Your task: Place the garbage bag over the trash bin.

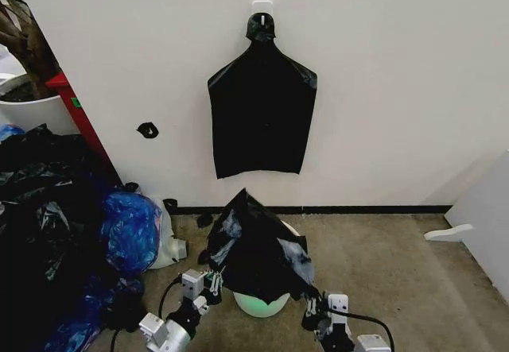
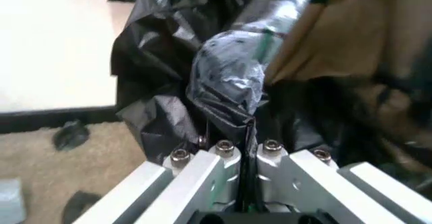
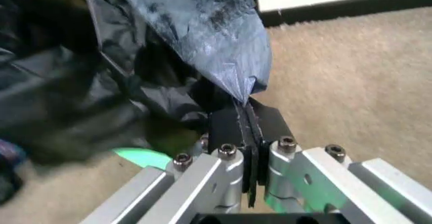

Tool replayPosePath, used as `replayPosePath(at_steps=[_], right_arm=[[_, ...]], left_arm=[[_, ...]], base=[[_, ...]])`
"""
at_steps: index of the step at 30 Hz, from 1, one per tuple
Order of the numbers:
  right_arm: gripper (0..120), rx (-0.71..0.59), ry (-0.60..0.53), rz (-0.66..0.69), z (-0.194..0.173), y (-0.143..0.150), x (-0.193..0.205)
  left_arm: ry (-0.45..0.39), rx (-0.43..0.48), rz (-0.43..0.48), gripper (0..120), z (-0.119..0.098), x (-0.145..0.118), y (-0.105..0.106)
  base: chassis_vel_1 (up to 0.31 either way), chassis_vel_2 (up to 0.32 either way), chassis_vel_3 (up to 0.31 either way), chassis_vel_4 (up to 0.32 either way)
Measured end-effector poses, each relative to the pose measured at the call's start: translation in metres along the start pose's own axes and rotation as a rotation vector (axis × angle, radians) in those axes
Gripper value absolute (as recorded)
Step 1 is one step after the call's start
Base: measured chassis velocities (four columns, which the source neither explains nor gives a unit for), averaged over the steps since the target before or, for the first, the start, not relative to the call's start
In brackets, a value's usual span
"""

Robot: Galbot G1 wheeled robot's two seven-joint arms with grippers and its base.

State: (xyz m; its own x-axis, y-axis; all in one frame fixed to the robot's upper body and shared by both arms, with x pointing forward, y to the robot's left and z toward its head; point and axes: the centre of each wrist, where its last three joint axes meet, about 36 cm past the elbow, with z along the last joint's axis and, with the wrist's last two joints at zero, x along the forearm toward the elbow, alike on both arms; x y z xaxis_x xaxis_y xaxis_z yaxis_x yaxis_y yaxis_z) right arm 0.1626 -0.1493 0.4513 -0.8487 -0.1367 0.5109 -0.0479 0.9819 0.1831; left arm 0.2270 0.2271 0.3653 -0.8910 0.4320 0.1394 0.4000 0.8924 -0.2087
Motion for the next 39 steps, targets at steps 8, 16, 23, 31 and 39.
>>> replayPosePath(at_steps=[8, 16, 23, 31, 39], right_arm=[[0, 0.076, 0.072, 0.038, 0.002, -0.005, 0.002], [0, 0.108, 0.12, 0.018, 0.008, 0.0, -0.007], [0, 0.165, 0.156, 0.031, 0.019, -0.001, -0.021], [0, 0.233, 0.16, 0.079, 0.035, -0.009, -0.052], [0, 0.31, 0.138, 0.094, 0.047, -0.016, -0.065]], left_arm=[[0.099, -0.005, -0.105, 0, -0.007, 0.002, -0.009], [0.188, -0.015, -0.149, 0, -0.018, -0.006, -0.013], [0.226, -0.004, -0.154, 0, -0.01, -0.013, -0.015], [0.278, 0.008, -0.151, 0, 0.01, -0.038, -0.021], [0.283, 0.027, -0.158, 0, 0.013, -0.046, -0.022]], base=[[0.0, 0.0, 0.0, 0.0], [0.0, 0.0, 0.0, 0.0], [0.0, 0.0, 0.0, 0.0], [0.0, 0.0, 0.0, 0.0], [0.0, 0.0, 0.0, 0.0]])
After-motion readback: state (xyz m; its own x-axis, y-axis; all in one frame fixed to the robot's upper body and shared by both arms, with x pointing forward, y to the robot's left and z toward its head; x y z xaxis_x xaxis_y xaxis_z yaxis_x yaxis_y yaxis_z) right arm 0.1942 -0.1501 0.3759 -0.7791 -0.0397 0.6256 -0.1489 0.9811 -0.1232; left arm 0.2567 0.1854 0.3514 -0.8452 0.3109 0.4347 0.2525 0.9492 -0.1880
